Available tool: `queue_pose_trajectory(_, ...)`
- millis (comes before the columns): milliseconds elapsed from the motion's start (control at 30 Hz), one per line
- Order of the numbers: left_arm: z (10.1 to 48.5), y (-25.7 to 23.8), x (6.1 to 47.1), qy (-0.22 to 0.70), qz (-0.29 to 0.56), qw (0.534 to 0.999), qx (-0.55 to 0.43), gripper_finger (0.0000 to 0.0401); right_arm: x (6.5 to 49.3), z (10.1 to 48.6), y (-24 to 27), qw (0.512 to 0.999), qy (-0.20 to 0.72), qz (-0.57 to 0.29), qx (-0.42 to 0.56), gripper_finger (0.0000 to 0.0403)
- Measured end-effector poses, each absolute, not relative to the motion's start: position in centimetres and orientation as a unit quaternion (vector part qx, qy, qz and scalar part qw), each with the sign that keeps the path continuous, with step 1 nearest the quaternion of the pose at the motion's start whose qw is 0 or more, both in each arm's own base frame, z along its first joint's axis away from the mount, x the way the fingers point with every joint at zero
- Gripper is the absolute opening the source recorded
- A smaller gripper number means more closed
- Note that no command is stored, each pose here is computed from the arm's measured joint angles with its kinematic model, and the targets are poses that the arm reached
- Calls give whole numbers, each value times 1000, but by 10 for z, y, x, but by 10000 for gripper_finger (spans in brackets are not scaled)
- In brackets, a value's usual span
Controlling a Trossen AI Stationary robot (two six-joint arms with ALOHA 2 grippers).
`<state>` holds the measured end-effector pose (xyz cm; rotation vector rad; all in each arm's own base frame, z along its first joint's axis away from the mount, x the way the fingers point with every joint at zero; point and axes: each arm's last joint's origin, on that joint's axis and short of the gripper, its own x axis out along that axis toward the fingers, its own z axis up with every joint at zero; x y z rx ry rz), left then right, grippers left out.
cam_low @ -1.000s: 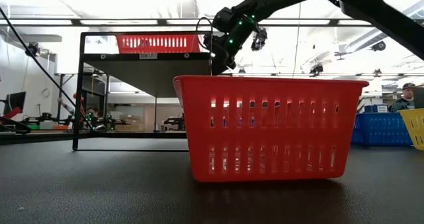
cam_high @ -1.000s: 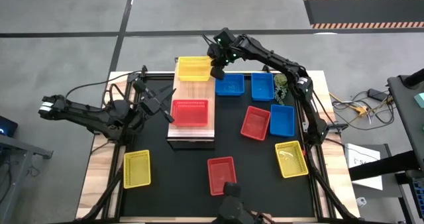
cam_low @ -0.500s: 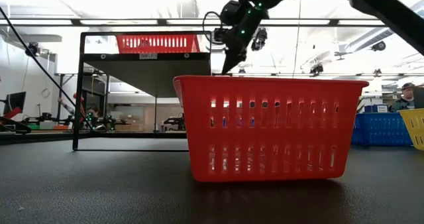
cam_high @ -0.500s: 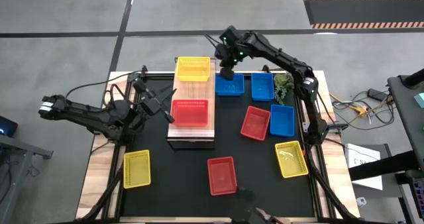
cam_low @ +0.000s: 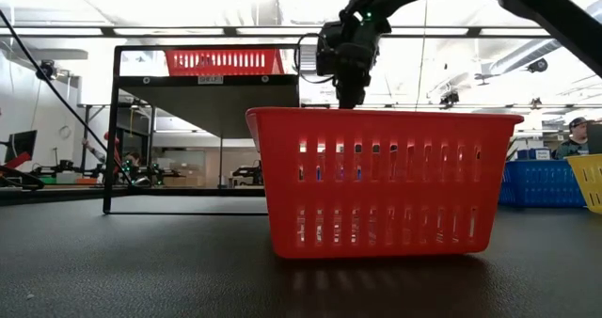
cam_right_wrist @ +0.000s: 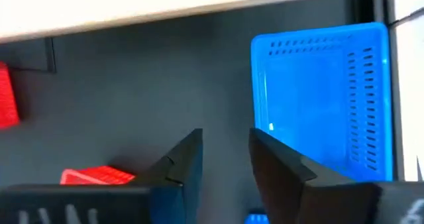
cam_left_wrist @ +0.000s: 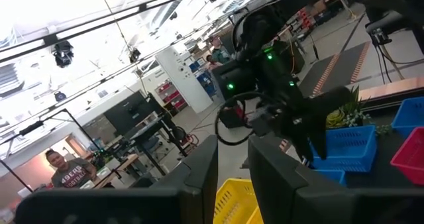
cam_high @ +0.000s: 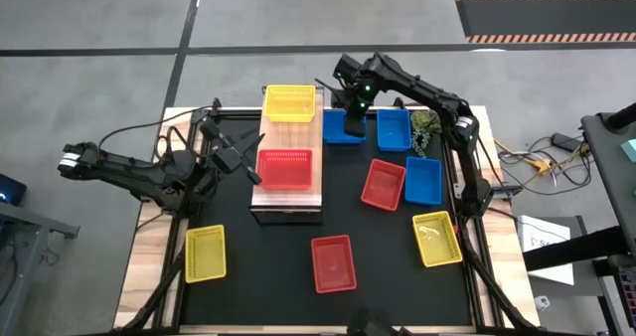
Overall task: Stack baskets on shelf by color
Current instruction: Put the top left blue bin on the shelf
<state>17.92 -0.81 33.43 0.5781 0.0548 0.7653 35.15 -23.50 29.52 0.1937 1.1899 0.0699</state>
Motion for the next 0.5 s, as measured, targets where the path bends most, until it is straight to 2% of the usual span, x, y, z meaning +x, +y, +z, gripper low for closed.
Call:
queue_pose_trajectory(233, 334, -8, 179, 29, 367, 887, 280, 67, 348, 272, -224, 853, 519, 35, 41, 132)
queue_pose_trajectory(500, 334, -8, 179, 29, 367, 887, 280, 67, 321, 253, -206, 900, 436, -4, -10, 132)
